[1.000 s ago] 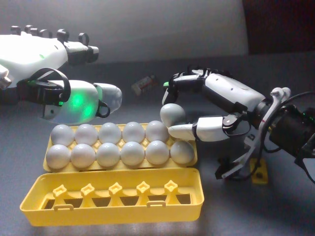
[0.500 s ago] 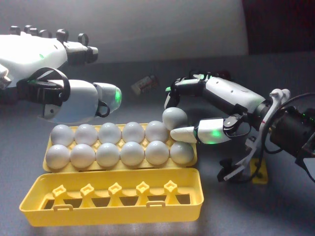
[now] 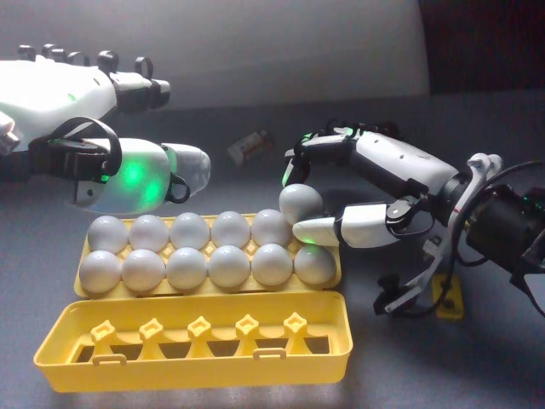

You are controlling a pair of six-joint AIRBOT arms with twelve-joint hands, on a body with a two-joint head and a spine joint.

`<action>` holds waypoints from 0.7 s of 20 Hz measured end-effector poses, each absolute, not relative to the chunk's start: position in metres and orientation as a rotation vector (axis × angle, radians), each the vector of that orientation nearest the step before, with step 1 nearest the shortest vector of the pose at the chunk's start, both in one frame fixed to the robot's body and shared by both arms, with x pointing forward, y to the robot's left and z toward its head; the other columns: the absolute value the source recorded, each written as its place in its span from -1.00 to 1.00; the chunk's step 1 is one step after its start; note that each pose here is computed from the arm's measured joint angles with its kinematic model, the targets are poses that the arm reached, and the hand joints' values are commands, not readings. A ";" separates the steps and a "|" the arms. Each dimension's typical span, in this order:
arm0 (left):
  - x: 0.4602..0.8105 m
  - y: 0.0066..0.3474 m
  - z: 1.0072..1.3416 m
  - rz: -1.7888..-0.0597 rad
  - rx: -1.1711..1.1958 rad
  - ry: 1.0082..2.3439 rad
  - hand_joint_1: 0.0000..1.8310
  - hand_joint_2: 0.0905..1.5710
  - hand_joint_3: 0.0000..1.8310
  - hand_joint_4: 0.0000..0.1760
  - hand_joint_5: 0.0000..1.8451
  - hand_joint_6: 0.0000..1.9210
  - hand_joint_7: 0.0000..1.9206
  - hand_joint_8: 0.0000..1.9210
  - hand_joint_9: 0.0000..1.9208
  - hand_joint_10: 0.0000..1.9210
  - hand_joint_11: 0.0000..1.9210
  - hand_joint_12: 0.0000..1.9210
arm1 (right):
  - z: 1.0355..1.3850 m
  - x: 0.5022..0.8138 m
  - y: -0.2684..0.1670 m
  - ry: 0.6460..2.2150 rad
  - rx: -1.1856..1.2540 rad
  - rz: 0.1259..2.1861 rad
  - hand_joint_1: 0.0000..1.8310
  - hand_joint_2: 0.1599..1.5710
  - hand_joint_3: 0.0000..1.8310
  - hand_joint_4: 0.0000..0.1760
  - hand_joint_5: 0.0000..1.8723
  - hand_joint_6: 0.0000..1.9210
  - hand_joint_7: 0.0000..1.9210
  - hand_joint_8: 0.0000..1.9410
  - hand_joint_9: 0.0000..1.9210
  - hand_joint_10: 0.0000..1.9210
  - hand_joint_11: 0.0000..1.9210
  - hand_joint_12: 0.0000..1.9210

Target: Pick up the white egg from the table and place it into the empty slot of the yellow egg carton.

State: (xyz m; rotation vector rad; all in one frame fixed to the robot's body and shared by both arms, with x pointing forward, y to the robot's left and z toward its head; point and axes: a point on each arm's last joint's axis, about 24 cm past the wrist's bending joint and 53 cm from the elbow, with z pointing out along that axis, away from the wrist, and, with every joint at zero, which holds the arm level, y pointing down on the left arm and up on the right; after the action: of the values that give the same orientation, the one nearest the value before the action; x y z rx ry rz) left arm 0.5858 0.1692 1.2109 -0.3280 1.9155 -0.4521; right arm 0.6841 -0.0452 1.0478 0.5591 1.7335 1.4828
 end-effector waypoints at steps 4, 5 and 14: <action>0.586 0.169 1.211 -0.452 -0.328 1.915 -1.00 0.63 -1.00 -0.41 -0.85 -1.00 -0.88 -1.00 -0.86 -1.00 -1.00 -0.37 | 1.048 0.684 -0.045 1.733 0.575 1.494 -0.02 0.24 -1.00 -1.00 -0.56 -0.33 -0.55 -1.00 -0.90 -0.47 -1.00 0.14; 0.586 0.169 1.211 -0.452 -0.328 1.915 -1.00 0.63 -1.00 -0.41 -0.85 -1.00 -0.88 -1.00 -0.86 -1.00 -1.00 -0.37 | 1.048 0.684 -0.045 1.733 0.585 1.501 -0.03 0.24 -1.00 -1.00 -0.57 -0.34 -0.55 -1.00 -0.90 -0.48 -1.00 0.14; 0.586 0.169 1.211 -0.452 -0.328 1.915 -1.00 0.63 -1.00 -0.41 -0.85 -1.00 -0.88 -1.00 -0.86 -1.00 -1.00 -0.37 | 1.048 0.684 -0.045 1.733 0.592 1.506 -0.07 0.21 -1.00 -1.00 -0.63 -0.43 -0.60 -1.00 -0.91 -0.50 -1.00 0.11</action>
State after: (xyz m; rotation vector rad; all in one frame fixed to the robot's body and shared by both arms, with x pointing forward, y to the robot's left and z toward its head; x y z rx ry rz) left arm 0.5858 0.1692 1.2109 -0.3280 1.9155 -0.4521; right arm 0.6840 -0.0453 1.0475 0.5921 1.7326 1.5064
